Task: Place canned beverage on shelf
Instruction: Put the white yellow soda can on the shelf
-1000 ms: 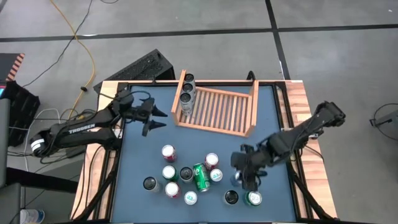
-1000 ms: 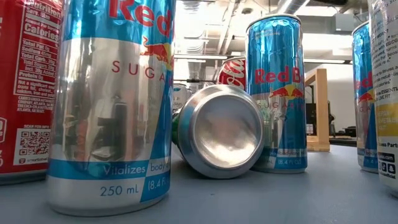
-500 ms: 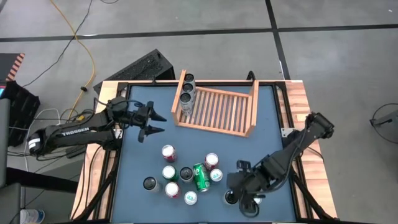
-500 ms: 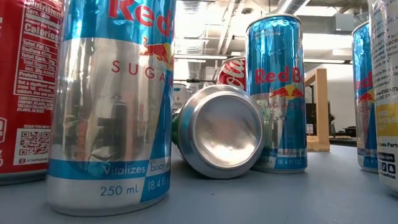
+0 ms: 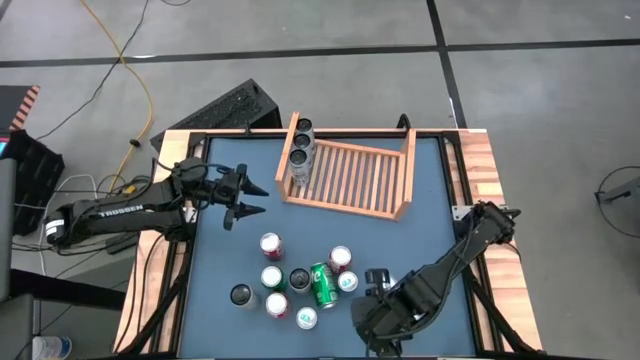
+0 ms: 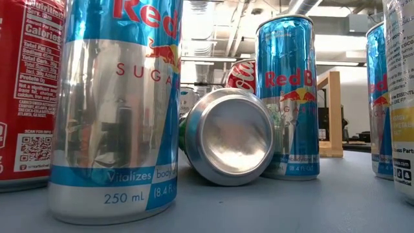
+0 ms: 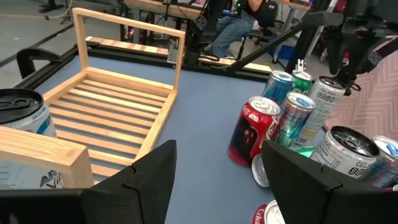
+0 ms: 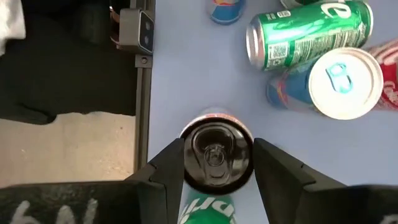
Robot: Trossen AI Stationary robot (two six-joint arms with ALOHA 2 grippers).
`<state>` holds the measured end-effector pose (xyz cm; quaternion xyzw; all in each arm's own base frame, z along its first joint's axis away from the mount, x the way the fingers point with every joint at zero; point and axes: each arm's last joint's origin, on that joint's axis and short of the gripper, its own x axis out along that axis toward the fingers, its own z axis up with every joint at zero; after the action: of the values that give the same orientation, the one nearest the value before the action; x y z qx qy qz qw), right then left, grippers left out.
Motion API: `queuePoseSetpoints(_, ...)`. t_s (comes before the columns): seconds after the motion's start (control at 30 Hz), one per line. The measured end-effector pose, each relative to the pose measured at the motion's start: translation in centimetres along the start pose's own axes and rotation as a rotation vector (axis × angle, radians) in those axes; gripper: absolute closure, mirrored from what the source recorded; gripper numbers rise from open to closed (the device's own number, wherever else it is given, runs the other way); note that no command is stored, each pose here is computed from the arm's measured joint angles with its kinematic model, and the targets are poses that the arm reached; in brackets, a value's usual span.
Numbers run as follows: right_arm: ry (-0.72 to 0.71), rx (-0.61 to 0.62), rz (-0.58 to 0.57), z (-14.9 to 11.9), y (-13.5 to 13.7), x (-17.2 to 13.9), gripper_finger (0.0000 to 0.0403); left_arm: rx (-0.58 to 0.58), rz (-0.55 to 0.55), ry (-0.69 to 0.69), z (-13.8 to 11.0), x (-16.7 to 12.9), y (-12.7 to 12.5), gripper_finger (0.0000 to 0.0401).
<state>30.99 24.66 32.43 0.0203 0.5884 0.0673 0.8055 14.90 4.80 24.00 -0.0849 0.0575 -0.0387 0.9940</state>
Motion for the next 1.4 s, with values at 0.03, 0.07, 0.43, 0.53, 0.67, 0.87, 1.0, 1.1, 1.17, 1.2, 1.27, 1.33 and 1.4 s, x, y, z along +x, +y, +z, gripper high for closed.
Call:
queuePoseSetpoints(0.03,0.002,-0.013,-0.001,-0.1,0.0,0.0,0.0224,0.0,0.0,0.0,0.0,0.0,0.0,0.0177)
queuePoseSetpoints(0.07,0.003,-0.022,-0.002,-0.1,0.0,0.0,0.0221,0.002,0.0,0.0,0.0,0.0,0.0,0.0177)
queuePoseSetpoints(0.43,0.05,0.032,-0.031,-0.4,-0.6,-0.3,0.0166,0.017,-0.002,0.003,0.0,0.0,0.0,0.0177)
queuePoseSetpoints(0.53,0.052,0.026,-0.029,-0.5,-0.4,-0.1,0.0154,0.01,-0.002,0.005,-0.1,0.0,0.0,0.0177)
queuePoseSetpoints(0.67,0.043,0.002,-0.058,-0.6,0.0,0.3,0.0147,0.006,-0.002,0.005,-0.1,0.0,0.0,0.0177)
queuePoseSetpoints(0.87,0.039,0.009,-0.059,-0.5,0.4,1.2,0.0146,-0.004,-0.002,0.007,-0.1,0.0,0.0,0.0177)
queuePoseSetpoints(1.0,0.027,0.027,-0.055,-0.5,0.8,1.3,0.0146,-0.003,-0.003,0.007,-0.1,0.0,0.0,0.0177)
queuePoseSetpoints(1.1,0.02,0.021,-0.06,-0.7,1.0,1.2,0.0146,-0.003,-0.003,0.005,0.0,0.0,0.0,0.0177)
queuePoseSetpoints(1.17,0.02,0.014,-0.06,-0.8,1.2,1.2,0.0146,-0.003,-0.003,0.005,-0.1,0.0,0.0,0.0177)
queuePoseSetpoints(1.2,0.02,0.009,-0.06,-0.9,1.3,1.2,0.0146,-0.004,-0.003,0.005,-0.1,0.0,0.0,0.0177)
queuePoseSetpoints(1.27,0.018,0.005,-0.065,-0.9,1.2,1.2,0.0146,-0.004,-0.004,0.005,-0.1,0.0,0.0,0.0177)
queuePoseSetpoints(1.33,0.02,0.005,-0.07,-0.9,1.2,1.2,0.0146,-0.004,-0.004,0.005,0.0,0.0,0.0,0.0177)
queuePoseSetpoints(1.4,0.023,0.007,-0.071,-0.9,1.2,1.2,0.0146,-0.004,-0.004,0.005,0.0,0.0,0.0,0.0177)
